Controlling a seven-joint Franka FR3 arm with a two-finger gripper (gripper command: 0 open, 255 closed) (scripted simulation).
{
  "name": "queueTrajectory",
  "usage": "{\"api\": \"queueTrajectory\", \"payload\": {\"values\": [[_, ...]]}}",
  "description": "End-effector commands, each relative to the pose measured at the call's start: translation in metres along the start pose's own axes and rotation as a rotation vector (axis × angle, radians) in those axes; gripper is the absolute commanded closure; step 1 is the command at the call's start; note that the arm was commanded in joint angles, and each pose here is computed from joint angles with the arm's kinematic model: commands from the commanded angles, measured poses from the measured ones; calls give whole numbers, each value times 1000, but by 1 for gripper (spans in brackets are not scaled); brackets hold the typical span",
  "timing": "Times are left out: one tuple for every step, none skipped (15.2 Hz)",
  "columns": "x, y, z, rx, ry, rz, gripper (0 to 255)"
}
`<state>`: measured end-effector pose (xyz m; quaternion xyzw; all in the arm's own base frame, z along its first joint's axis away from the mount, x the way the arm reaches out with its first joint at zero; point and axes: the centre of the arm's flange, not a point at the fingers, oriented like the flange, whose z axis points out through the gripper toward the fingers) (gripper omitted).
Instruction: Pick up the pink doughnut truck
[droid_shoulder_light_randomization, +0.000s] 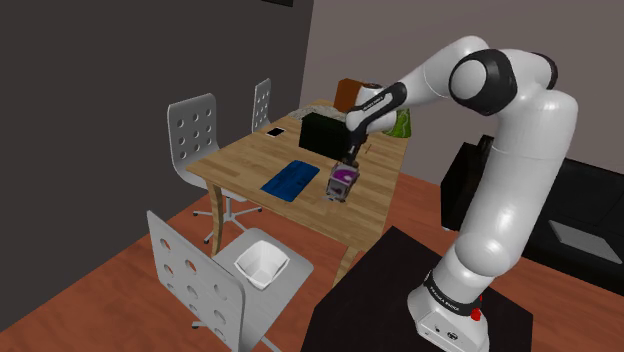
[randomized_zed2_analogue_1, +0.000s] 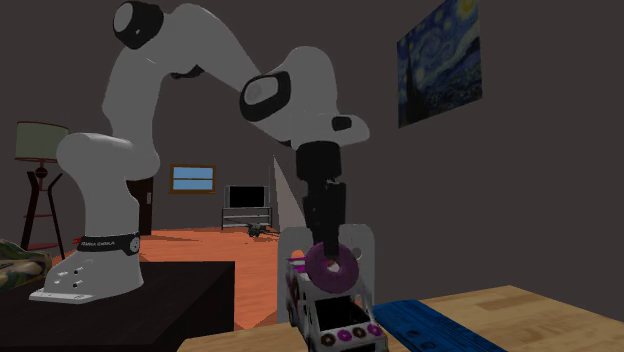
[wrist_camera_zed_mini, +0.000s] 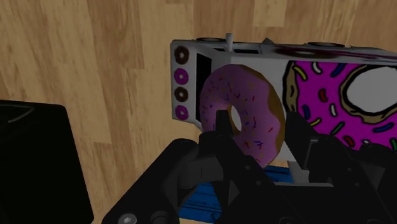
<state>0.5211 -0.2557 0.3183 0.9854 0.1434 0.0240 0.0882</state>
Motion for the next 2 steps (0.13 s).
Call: {"api": "queueTrajectory", "payload": {"values": [[0, 1, -8, -1, 1, 0, 255], [0, 1, -8, -1, 1, 0, 255]]}}
